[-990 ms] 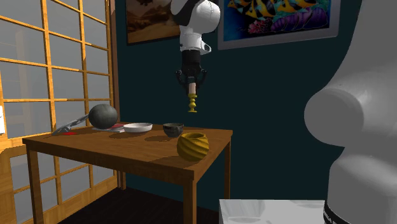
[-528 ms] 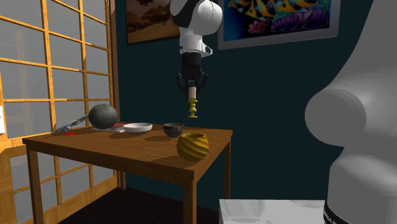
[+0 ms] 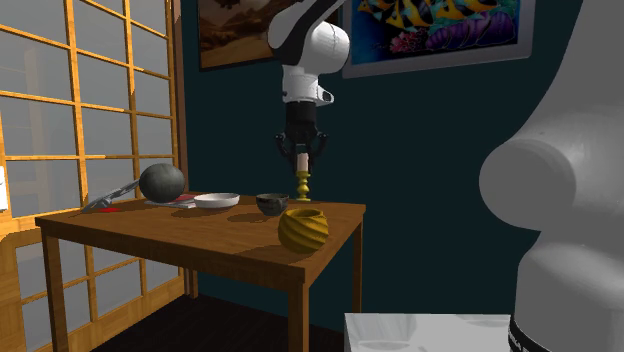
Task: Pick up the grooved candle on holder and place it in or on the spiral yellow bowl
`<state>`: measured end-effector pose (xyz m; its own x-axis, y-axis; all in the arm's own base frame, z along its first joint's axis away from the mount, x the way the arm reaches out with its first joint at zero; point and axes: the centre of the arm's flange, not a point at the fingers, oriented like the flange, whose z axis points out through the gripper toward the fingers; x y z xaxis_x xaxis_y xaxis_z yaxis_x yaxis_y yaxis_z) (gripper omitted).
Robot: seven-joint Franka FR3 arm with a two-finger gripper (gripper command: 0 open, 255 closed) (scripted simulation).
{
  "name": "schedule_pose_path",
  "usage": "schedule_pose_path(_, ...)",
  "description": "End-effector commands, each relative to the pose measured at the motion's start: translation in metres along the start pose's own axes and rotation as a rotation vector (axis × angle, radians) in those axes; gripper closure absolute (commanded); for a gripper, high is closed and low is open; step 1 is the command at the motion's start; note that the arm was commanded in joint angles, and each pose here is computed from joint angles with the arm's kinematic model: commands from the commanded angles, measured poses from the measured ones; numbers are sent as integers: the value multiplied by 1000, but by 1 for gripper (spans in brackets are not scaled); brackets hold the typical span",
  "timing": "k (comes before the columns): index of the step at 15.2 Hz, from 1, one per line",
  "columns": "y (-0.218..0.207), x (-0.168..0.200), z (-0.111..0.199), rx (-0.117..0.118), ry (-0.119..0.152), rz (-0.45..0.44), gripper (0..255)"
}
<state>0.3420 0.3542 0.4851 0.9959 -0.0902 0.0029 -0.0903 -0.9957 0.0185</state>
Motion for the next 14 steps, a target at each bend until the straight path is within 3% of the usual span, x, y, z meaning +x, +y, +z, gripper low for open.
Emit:
schedule_pose_path(1, 0, -1, 10, 0, 0, 0, 255)
schedule_pose_path(5, 0, -1, 32, 0, 0, 0, 255)
schedule_pose_path(12, 0, -1, 32, 0, 0, 0, 255)
schedule_pose_path(13, 0, -1, 32, 0, 0, 0, 0)
schedule_pose_path(14, 0, -1, 32, 0, 0, 0, 0)
